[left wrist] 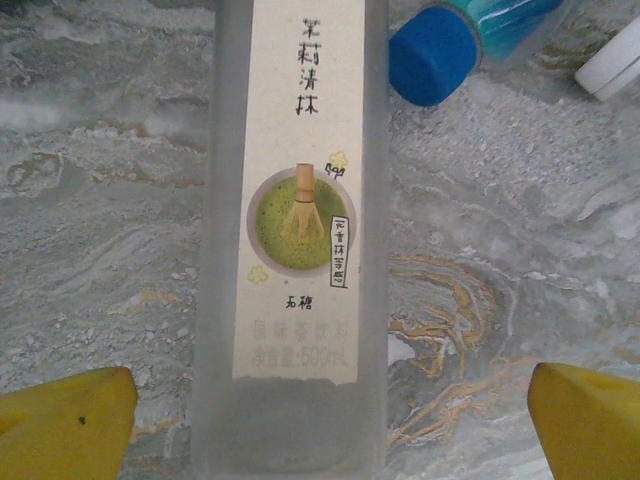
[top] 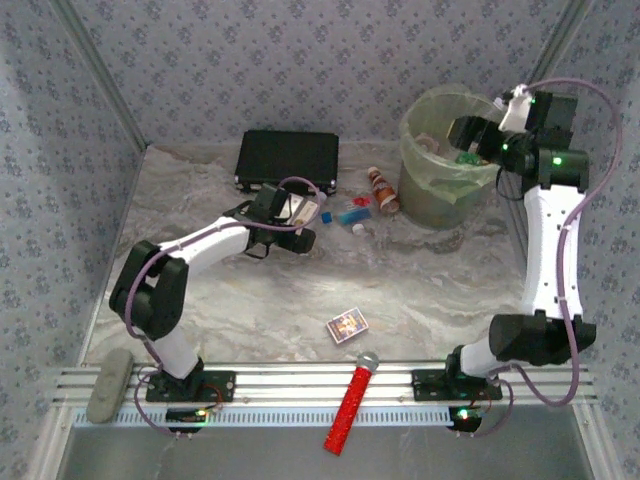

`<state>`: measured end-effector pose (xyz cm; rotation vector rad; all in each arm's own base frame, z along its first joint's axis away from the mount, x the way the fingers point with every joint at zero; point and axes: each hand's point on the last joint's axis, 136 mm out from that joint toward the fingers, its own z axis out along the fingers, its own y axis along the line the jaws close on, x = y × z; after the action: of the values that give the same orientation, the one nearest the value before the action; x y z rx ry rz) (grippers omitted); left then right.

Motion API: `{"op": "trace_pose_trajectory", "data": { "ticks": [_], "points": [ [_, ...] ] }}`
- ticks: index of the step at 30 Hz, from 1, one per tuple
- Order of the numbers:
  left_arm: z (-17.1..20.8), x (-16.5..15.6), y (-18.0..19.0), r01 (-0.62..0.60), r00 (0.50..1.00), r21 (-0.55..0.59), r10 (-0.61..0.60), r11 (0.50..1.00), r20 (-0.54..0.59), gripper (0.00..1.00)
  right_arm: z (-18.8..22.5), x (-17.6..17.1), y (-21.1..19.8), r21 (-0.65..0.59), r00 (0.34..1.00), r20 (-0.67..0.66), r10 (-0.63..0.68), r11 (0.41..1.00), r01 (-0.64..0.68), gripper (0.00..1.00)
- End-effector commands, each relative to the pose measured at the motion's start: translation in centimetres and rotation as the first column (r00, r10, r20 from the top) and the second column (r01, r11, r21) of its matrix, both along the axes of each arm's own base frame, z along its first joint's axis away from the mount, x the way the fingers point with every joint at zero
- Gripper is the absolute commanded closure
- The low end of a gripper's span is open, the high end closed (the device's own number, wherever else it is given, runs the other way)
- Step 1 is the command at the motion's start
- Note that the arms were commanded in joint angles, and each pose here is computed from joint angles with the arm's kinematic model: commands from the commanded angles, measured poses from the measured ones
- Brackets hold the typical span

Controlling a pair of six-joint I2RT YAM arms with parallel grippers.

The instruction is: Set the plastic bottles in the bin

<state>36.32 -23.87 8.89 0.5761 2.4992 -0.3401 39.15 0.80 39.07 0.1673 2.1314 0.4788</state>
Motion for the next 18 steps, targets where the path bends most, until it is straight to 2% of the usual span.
{"op": "trace_pose_trajectory", "data": {
  "ticks": [1,8,15,18],
  "points": [
    [-0.3,0.7,-0.5,0.017,1.0,0.026,-0.017,1.0,0.007,0.01,0.5,-2.6,2.3,0.068,0.996,0.027,0.086,0.994,-0.087,0.1],
    [-2.8,1.2,-0.7,0.02,0.999,0.06,-0.018,0.998,-0.044,0.07,-0.6,-6.1,4.2,0.118,0.989,0.022,0.148,0.982,-0.149,0.1],
    [-3.6,1.6,-0.8,0.017,0.998,0.079,-0.012,0.997,-0.06,0.28,-2.5,-7.4,4.7,0.13,0.985,-0.013,0.172,0.977,-0.168,0.1],
    [-3.8,1.6,-0.7,0.019,0.998,0.084,-0.014,0.996,-0.057,0.36,-2.6,-8.0,6.1,0.196,0.967,0.014,0.255,0.947,-0.253,0.1]
  ]
}}
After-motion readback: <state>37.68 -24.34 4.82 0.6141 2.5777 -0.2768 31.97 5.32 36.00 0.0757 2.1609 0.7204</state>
